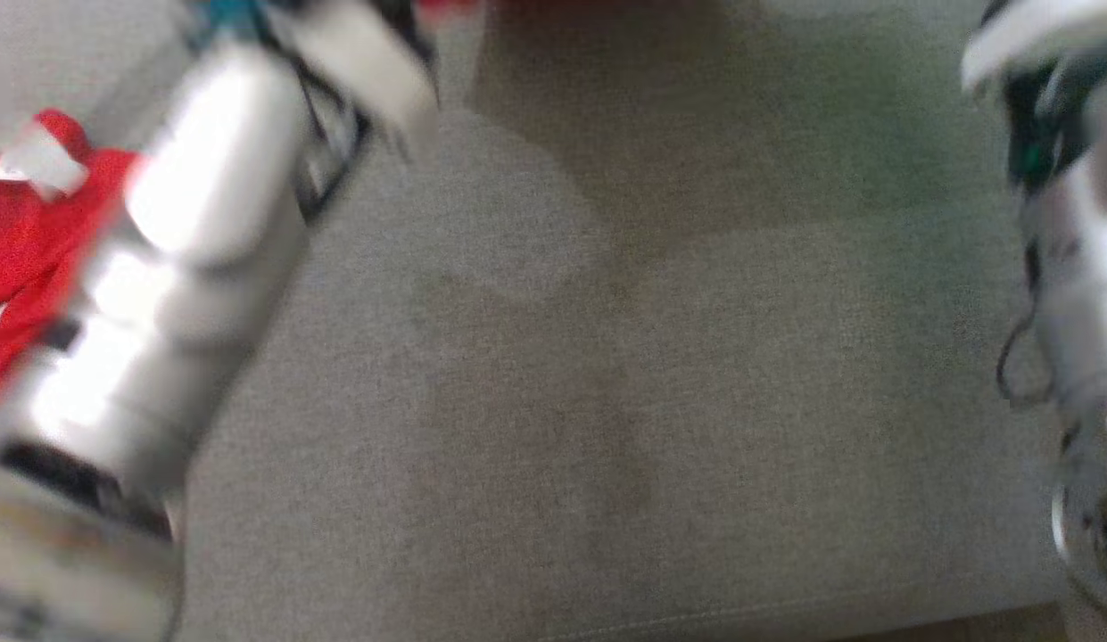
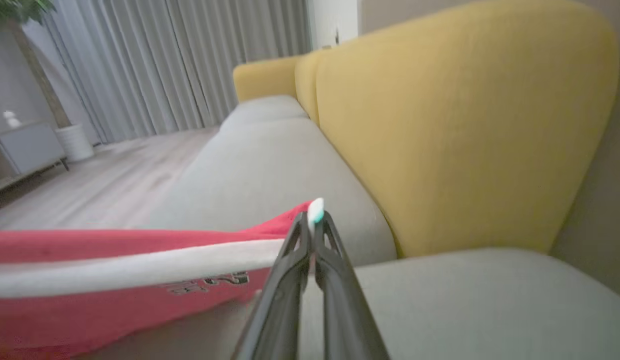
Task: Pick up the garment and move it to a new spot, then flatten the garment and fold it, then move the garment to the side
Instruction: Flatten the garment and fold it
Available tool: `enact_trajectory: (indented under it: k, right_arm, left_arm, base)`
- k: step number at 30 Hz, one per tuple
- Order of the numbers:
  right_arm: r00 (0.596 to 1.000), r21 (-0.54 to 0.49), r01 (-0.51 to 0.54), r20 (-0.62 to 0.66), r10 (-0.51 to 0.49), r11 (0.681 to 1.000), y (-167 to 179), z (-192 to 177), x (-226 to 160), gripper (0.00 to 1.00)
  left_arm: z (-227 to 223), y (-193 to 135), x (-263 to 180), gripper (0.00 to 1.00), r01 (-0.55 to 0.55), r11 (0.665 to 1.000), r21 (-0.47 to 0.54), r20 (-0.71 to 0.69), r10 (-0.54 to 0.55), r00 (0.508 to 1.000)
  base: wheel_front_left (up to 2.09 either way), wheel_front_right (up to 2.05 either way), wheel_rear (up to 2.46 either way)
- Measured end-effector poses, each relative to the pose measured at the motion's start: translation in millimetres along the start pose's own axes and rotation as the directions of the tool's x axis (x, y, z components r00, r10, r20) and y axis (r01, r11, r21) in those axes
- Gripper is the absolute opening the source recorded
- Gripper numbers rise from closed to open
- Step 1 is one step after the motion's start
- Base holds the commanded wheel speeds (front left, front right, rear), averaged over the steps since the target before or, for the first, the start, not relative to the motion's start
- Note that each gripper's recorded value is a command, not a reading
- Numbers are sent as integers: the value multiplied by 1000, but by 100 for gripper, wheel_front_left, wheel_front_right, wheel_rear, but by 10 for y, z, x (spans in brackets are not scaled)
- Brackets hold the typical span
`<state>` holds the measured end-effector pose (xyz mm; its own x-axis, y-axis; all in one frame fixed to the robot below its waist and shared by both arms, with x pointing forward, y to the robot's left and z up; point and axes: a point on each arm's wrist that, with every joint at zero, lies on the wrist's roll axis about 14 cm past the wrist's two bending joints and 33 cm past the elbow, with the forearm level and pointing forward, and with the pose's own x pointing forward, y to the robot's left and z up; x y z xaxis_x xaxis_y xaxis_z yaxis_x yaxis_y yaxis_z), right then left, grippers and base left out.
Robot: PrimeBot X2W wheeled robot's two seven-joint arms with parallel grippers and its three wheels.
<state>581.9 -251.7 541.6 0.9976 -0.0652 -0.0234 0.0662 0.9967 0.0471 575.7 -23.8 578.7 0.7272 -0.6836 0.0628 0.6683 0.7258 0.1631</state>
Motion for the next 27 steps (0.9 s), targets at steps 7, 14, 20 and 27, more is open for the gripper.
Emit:
enact_trajectory:
  k: [7, 14, 20, 27]
  right_arm:
    - [962, -28, 29, -269, -36, 999, -222, -846, -605, 0]
    - [920, -16, 71, -385, -72, 997, -442, -1010, -1040, 0]
    - [891, 46, 117, -445, -85, 992, -592, -1117, -1426, 0]
    - [878, 46, 126, -470, -89, 991, -775, -1176, -1795, 0]
  left_arm:
    - [-885, -781, -674, 0, 82, 985, -153, -206, -113, 972]
    - [-886, -1226, -1071, 0, 106, 968, -229, -209, -155, 965]
    - [-839, -1601, -1346, 0, 109, 955, -276, -196, -167, 966]
    - [-750, -1925, -1551, 0, 127, 944, -306, -173, -186, 967]
  base:
    - [0, 0, 0]
    - [0, 0, 0]
    - [0, 0, 0]
    - [0, 0, 0]
